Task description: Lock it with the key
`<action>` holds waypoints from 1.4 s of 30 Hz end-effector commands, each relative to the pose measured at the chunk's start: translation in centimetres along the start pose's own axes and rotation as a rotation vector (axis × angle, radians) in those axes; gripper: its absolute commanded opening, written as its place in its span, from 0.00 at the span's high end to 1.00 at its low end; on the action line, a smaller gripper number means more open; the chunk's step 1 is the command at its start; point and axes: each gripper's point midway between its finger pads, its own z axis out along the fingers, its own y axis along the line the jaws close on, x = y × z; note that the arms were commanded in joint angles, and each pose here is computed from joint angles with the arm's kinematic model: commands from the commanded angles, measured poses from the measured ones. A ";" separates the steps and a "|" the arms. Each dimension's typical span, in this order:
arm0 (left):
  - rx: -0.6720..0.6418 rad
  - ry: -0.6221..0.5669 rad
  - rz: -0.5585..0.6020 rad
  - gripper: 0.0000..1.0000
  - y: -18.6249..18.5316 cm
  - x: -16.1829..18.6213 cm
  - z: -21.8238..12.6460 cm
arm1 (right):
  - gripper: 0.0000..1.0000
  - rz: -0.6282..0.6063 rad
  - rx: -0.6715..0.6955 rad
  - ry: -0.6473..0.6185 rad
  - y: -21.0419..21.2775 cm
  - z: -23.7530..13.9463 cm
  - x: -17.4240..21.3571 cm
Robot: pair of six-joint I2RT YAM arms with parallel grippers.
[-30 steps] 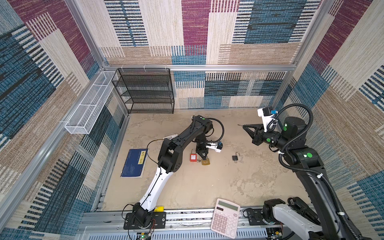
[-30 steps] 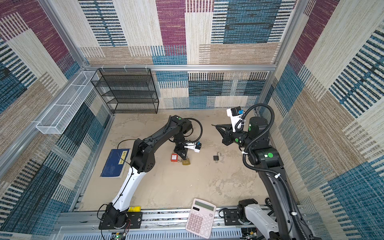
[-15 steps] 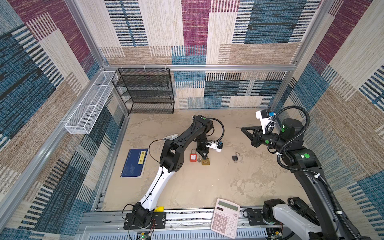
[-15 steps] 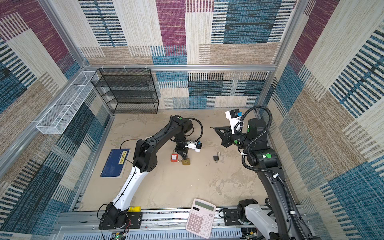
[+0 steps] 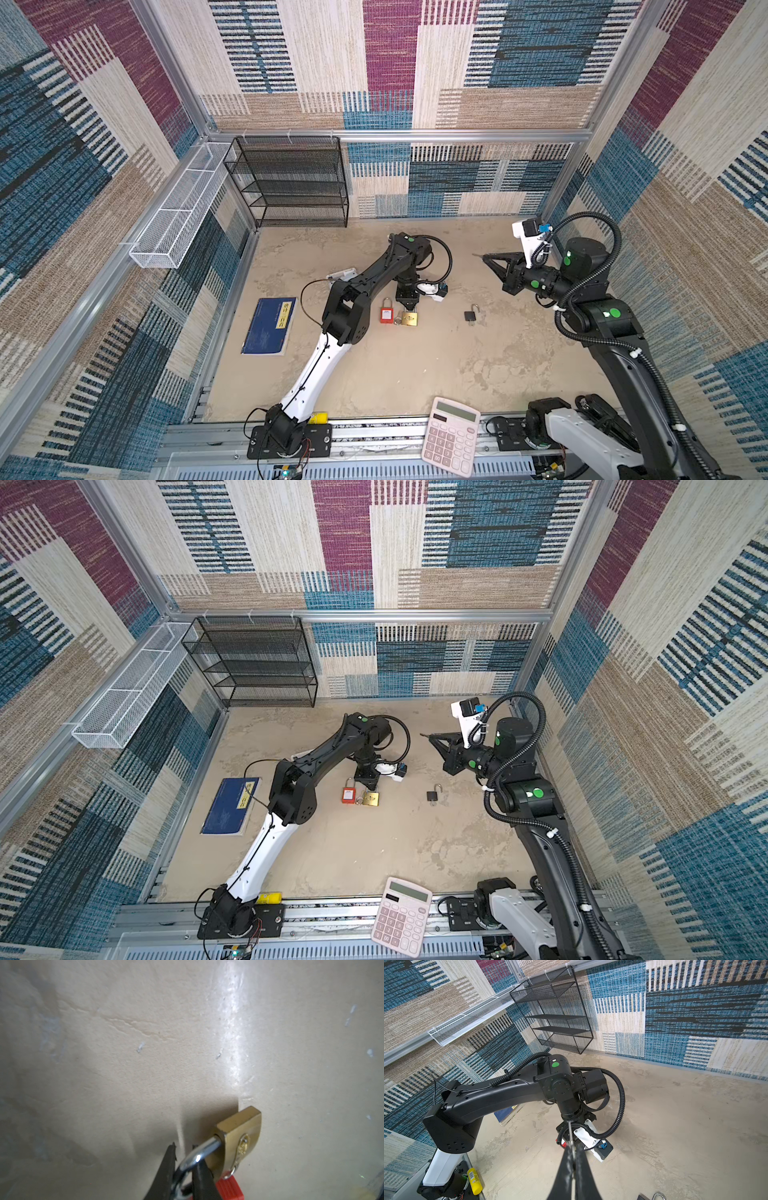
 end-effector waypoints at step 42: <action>-0.515 -0.571 -0.485 0.61 1.4 0.0 -18.9 | 1.00 -0.057 0.463 0.098 -9.7 1.3 5.7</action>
